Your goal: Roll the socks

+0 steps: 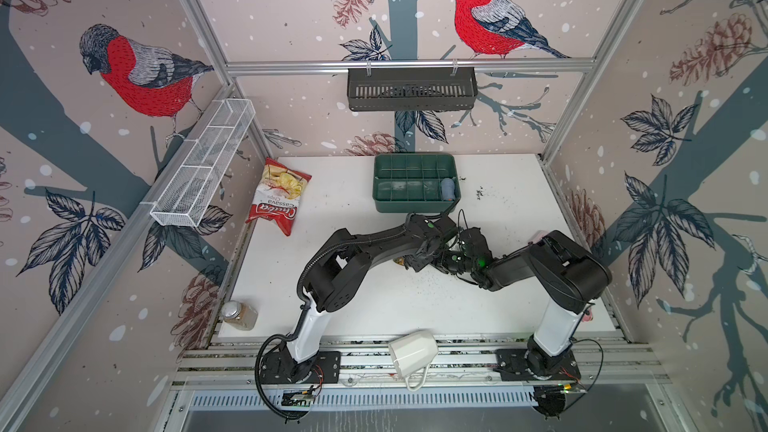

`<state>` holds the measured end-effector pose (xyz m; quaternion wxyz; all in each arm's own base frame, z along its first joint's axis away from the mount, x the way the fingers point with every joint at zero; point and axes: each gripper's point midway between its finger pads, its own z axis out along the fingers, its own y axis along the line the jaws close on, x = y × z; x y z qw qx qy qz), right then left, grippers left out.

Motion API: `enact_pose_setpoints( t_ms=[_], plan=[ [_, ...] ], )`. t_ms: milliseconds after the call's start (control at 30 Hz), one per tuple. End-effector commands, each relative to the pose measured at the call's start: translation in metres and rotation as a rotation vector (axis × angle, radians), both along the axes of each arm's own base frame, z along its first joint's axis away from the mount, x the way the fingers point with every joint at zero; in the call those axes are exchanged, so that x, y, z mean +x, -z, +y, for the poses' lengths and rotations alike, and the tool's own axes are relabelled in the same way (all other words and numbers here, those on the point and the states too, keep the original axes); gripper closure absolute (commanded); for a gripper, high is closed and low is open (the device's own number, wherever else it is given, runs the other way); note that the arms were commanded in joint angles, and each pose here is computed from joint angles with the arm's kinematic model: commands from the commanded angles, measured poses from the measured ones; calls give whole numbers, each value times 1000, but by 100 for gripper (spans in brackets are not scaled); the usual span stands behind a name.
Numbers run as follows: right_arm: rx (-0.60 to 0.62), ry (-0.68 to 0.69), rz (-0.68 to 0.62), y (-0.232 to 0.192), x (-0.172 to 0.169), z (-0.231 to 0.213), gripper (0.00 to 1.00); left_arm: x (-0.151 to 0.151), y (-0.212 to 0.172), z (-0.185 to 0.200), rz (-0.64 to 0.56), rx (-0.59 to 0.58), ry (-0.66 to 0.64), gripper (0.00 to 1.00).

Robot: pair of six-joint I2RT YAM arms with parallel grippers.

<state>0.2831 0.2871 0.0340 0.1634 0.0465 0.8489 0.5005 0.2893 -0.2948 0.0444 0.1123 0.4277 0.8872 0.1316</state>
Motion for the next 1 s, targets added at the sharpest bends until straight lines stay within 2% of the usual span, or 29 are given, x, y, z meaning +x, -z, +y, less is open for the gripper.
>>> enact_pose_setpoints(
  t_ms=[0,133,233,367,467,967],
  plan=[
    [38,24,12,-2,5,3,58,-8,6,-5,75,-71,4,93],
    [82,19,24,-3,6,9,57,-9,13,-1,121,-124,-17,93],
    [103,24,32,-1,7,11,56,-10,14,-2,162,-210,-31,93],
    [166,15,43,-4,6,16,53,-9,12,2,199,-291,-58,88],
    [193,11,46,-6,7,20,52,-10,14,6,220,-312,-71,83],
    [297,2,23,-26,15,36,51,-17,19,2,302,-422,-80,82]
  ],
)
